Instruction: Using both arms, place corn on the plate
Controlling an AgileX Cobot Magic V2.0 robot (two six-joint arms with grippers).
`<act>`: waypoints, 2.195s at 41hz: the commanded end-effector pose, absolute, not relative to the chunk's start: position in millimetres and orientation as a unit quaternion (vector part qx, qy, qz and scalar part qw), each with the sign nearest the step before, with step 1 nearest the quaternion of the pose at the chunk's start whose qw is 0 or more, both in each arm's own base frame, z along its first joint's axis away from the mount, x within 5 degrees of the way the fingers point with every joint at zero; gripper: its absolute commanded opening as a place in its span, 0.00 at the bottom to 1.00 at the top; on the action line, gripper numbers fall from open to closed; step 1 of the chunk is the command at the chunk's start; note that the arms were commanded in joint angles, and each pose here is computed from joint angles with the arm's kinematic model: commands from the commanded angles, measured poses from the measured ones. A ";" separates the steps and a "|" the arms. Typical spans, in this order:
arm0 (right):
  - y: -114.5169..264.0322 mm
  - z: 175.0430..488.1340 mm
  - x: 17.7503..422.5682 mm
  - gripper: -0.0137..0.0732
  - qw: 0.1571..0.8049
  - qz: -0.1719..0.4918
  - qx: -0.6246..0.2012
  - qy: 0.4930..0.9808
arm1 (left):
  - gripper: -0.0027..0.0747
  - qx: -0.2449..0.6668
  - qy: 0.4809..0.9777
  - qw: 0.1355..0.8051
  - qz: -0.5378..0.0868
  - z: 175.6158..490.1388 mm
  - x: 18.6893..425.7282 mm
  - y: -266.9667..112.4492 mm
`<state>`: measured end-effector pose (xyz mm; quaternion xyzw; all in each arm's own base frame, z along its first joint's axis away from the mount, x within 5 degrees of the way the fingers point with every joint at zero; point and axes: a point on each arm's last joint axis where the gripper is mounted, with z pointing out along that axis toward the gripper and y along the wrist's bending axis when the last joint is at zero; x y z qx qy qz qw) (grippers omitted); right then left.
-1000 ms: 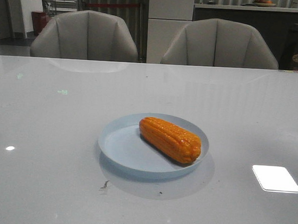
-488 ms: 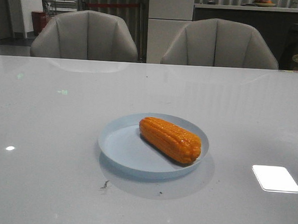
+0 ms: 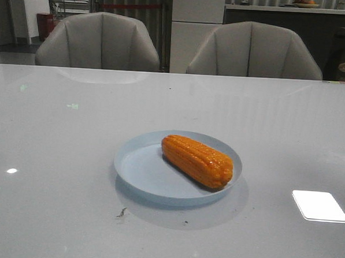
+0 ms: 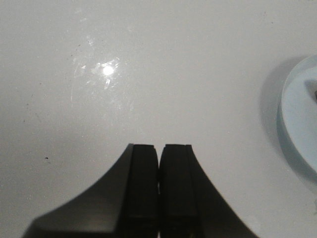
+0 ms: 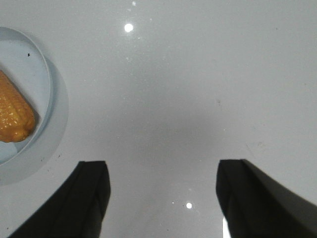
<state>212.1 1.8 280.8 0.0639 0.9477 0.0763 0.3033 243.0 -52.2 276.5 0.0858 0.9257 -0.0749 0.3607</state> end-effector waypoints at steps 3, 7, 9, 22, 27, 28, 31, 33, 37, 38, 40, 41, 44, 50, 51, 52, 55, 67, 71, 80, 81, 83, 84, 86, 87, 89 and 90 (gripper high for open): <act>0.7 297.5 214.4 0.80 0.352 0.079 0.068 0.930 | 0.16 0.070 0.898 0.428 -0.080 288.8 236.5 -49.3; 0.7 297.5 214.4 0.80 0.352 0.079 0.068 0.930 | 0.16 0.061 0.871 0.481 -0.078 287.0 223.7 -44.9; 0.7 297.5 214.4 0.80 0.352 0.079 0.068 0.930 | 0.16 0.056 0.853 0.514 -0.077 288.6 215.1 -42.1; 0.7 297.5 214.5 0.80 0.353 0.080 0.068 0.930 | 0.16 0.022 0.682 0.729 -0.060 285.6 144.9 -20.0; 0.7 297.5 214.5 0.80 0.353 0.080 0.068 0.930 | 0.16 0.029 0.639 0.767 -0.043 275.0 118.2 -13.5; 0.7 297.5 214.5 0.80 0.353 0.080 0.068 0.930 | 0.16 0.031 0.639 0.768 -0.039 271.3 115.4 -12.8; 0.7 297.5 214.5 0.80 0.353 0.080 0.068 0.930 | 0.16 0.037 0.629 0.776 -0.028 260.7 102.1 -10.1; 0.7 297.5 214.5 0.80 0.353 0.080 0.068 0.930 | 0.16 0.034 0.624 0.780 -0.023 254.7 95.7 -8.5; 0.7 297.5 214.5 0.80 0.353 0.080 0.068 0.930 | 0.16 0.026 0.608 0.794 -0.015 243.2 82.0 -4.9; 0.7 297.5 214.5 0.80 0.353 0.080 0.068 0.930 | 0.16 0.024 0.600 0.799 -0.014 241.7 78.3 -4.3; 0.7 297.5 214.5 0.80 0.353 0.080 0.068 0.930 | 0.16 0.021 0.592 0.805 -0.010 236.4 73.2 -3.0; 0.7 297.5 214.5 0.80 0.353 0.080 0.068 0.930 | 0.16 0.018 0.585 0.811 -0.008 234.9 69.9 -2.3; 0.7 297.5 214.5 0.80 0.353 0.080 0.068 0.930 | 0.16 0.014 0.570 0.821 -0.004 228.4 62.8 -1.0; 0.7 297.5 214.5 0.80 0.353 0.080 0.068 0.930 | 0.16 0.018 0.589 0.808 -0.008 221.1 53.3 -1.5; 0.7 297.5 214.5 0.80 0.353 0.080 0.068 0.930 | 0.16 0.020 0.594 0.804 -0.009 219.1 52.1 -1.7; 0.7 297.5 214.5 0.80 0.353 0.080 0.068 0.930 | 0.16 0.020 0.598 0.801 -0.010 218.1 52.1 -1.8; 0.8 297.4 214.3 0.80 0.352 0.080 0.068 0.930 | 0.16 0.022 0.621 0.783 -0.011 213.6 54.5 -2.2; 0.7 297.4 214.4 0.80 0.352 0.080 0.068 0.930 | 0.16 0.026 0.646 0.763 -0.012 207.5 55.0 -2.8; 0.7 297.4 214.4 0.80 0.352 0.080 0.068 0.930 | 0.16 0.026 0.646 0.763 -0.012 207.5 55.0 -2.8; 0.7 297.4 214.4 0.80 0.352 0.080 0.068 0.930 | 0.16 0.026 0.646 0.763 -0.012 207.5 55.0 -2.8; 0.7 297.4 214.4 0.80 0.352 0.080 0.068 0.930 | 0.16 0.026 0.646 0.763 -0.012 207.5 55.0 -2.8; 0.7 297.4 214.4 0.80 0.352 0.080 0.068 0.930 | 0.16 0.026 0.646 0.763 -0.012 207.5 55.0 -2.8; 0.7 297.4 214.4 0.80 0.352 0.080 0.068 0.930 | 0.16 0.026 0.646 0.763 -0.012 207.5 55.0 -2.8; 0.7 297.4 214.4 0.80 0.352 0.080 0.068 0.930 | 0.16 0.026 0.646 0.763 -0.012 207.5 55.0 -2.8; 0.7 297.4 214.4 0.80 0.352 0.080 0.068 0.930 | 0.16 0.026 0.646 0.763 -0.012 207.5 55.0 -2.8; 0.7 297.4 214.4 0.80 0.352 0.080 0.068 0.930 | 0.16 0.026 0.646 0.763 -0.012 207.5 55.0 -2.8; 0.7 297.4 214.4 0.80 0.352 0.080 0.068 0.930 | 0.16 0.026 0.646 0.763 -0.012 207.5 55.0 -2.8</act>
